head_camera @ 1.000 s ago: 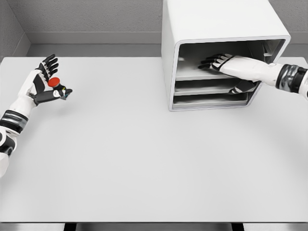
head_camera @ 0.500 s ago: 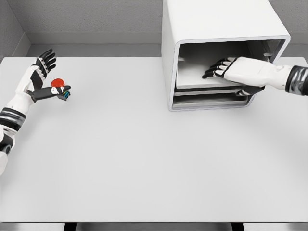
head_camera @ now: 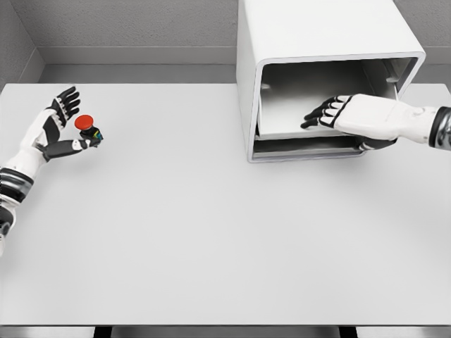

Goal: Slide open multi-storey tabletop storage cabinets and put open load switch and slide close multi-storey tabletop storage cabinets

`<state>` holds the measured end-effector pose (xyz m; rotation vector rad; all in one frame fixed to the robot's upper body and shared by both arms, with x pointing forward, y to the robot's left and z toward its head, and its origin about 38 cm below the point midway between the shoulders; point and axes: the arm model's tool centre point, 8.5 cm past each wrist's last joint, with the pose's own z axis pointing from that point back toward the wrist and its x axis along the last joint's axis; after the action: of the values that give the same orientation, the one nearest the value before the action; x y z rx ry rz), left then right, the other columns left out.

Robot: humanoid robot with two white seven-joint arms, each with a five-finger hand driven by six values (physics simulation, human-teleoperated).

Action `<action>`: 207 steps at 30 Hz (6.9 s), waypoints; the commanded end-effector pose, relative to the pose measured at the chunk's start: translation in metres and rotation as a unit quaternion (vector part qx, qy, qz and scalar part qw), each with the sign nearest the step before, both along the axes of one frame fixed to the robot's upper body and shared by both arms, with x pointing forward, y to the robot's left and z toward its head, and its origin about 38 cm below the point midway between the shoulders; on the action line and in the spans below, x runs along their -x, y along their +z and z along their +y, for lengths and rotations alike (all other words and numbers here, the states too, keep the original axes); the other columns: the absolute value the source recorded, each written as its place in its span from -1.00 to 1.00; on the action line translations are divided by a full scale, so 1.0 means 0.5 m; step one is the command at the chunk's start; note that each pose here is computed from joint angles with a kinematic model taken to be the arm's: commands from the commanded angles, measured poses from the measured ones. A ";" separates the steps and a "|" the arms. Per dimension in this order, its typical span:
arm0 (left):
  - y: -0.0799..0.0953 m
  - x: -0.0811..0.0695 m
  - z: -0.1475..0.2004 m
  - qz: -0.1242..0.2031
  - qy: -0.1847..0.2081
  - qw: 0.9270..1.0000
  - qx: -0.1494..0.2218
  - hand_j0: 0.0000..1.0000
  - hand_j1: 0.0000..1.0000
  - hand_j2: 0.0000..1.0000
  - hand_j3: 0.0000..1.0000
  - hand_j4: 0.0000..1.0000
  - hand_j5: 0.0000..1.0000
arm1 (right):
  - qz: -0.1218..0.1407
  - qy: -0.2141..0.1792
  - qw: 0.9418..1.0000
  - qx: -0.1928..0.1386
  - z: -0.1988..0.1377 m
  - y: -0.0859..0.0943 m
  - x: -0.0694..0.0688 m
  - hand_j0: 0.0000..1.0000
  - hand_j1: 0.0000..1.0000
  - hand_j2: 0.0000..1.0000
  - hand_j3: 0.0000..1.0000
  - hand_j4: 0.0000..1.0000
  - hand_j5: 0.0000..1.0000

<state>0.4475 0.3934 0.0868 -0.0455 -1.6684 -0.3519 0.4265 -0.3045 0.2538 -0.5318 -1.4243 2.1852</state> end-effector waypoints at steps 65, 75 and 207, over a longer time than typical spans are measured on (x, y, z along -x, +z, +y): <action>-0.034 -0.037 -0.035 0.054 0.025 0.998 0.033 1.00 1.00 1.00 1.00 1.00 1.00 | -0.004 0.002 0.998 0.066 -0.081 0.034 0.120 0.90 0.90 0.90 0.90 0.90 0.90; -0.041 -0.035 -0.042 0.058 0.024 0.997 0.036 0.86 0.86 0.86 0.86 0.86 0.86 | -0.011 -0.011 0.996 0.087 -0.108 0.056 0.123 0.92 0.92 0.92 0.92 0.92 0.92; 0.069 -0.086 -0.133 -0.005 -0.025 0.996 0.081 1.00 1.00 1.00 1.00 1.00 1.00 | 0.144 -0.022 0.980 0.133 -0.184 0.005 0.199 -0.03 -0.03 -0.03 -0.03 -0.03 -0.03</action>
<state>0.4885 0.3289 0.1061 -0.1919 -1.6616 -0.2545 0.3271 -0.3961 0.2555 -0.3143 -0.9670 2.3244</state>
